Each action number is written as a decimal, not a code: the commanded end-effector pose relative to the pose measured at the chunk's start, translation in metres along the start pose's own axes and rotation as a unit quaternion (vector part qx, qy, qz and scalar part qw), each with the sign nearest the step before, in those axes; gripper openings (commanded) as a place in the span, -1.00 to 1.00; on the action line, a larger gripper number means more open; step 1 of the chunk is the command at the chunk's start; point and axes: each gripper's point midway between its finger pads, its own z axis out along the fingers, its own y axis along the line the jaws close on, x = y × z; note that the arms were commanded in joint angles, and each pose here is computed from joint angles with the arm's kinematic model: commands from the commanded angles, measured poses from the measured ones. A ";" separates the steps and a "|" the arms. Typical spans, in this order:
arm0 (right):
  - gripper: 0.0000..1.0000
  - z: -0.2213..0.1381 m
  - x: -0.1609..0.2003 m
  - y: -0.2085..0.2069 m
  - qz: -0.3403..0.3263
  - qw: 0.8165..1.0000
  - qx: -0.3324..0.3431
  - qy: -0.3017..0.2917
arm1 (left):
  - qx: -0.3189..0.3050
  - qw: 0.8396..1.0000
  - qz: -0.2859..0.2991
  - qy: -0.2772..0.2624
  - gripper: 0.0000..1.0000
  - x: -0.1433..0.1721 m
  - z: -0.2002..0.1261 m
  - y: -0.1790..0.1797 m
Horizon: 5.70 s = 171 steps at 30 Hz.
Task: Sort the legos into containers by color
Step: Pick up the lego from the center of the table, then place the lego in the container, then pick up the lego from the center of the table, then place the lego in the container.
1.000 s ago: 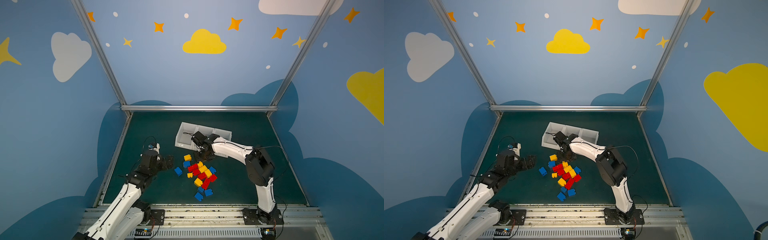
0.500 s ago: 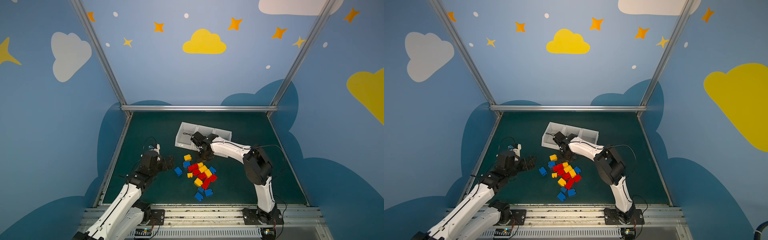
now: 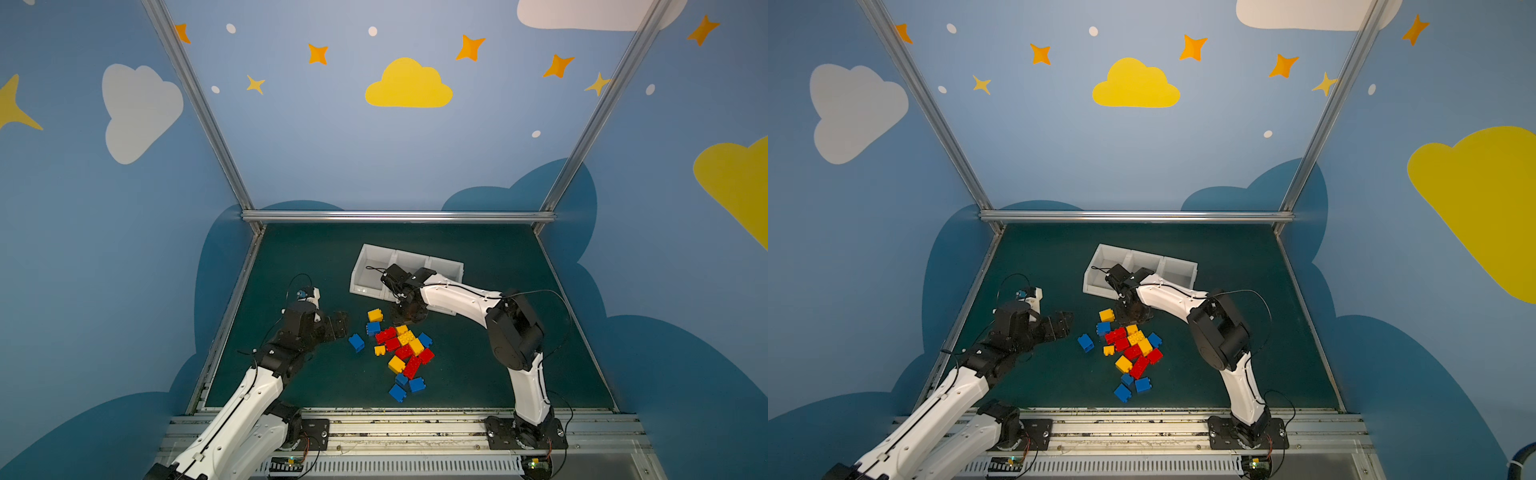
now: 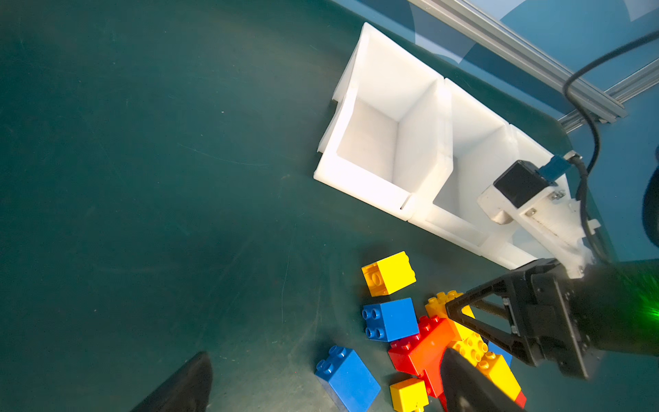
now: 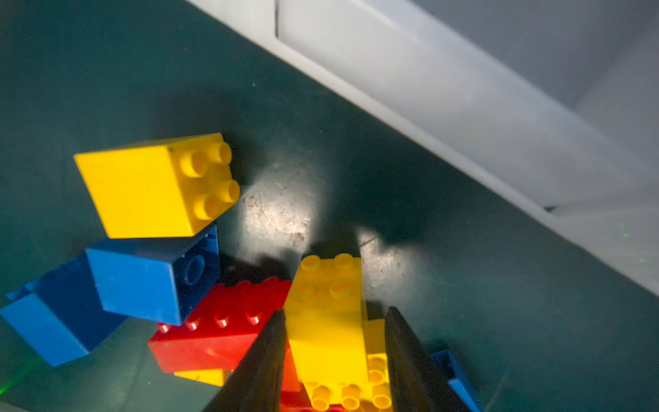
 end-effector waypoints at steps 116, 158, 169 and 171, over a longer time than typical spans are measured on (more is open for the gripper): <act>0.18 -0.128 0.060 -0.128 0.117 0.989 0.004 -0.090 | -0.075 0.961 0.060 0.258 0.50 0.075 0.108 -0.067; 0.14 -0.133 0.033 -0.128 0.120 0.989 0.008 -0.087 | 0.024 0.982 0.130 0.138 -0.10 -0.029 0.116 -0.150; 0.14 -0.137 0.048 -0.137 0.134 0.987 0.015 -0.092 | 0.061 0.969 0.156 0.180 -0.09 -0.043 0.184 -0.200; 0.14 -0.138 0.051 -0.139 0.137 0.986 0.015 -0.093 | 0.059 0.969 0.156 0.181 -0.09 -0.043 0.192 -0.202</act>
